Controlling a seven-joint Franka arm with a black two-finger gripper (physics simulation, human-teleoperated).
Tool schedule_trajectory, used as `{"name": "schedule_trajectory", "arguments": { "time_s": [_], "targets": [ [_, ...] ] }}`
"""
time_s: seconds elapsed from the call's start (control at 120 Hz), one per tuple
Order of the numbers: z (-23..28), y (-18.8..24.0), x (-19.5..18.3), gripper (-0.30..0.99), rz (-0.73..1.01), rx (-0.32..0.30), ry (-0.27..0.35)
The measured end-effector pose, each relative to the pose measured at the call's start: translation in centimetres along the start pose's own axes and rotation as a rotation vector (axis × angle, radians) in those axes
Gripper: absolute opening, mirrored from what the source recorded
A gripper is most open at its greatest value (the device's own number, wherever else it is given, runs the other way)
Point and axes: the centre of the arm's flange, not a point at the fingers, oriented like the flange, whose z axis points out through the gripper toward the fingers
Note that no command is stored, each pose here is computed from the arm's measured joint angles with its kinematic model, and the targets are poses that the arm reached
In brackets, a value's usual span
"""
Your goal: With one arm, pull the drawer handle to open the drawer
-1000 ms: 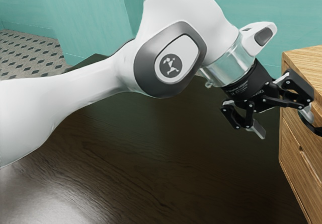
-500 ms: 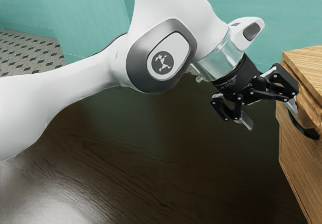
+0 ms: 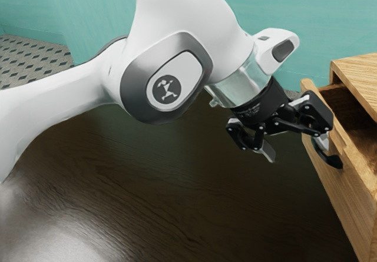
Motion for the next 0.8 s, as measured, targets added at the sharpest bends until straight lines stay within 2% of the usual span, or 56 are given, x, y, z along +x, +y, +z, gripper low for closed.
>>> {"name": "schedule_trajectory", "arguments": {
  "time_s": [0.183,0.458,0.8],
  "targets": [
    [-1.9,-1.8,-1.3,0.69,-0.013,0.036,0.030],
    [-2.8,-4.0,-1.2,0.69,-0.040,0.074,0.057],
    [-2.7,-5.3,-1.5,0.69,-0.045,0.113,0.069]
  ]
}}
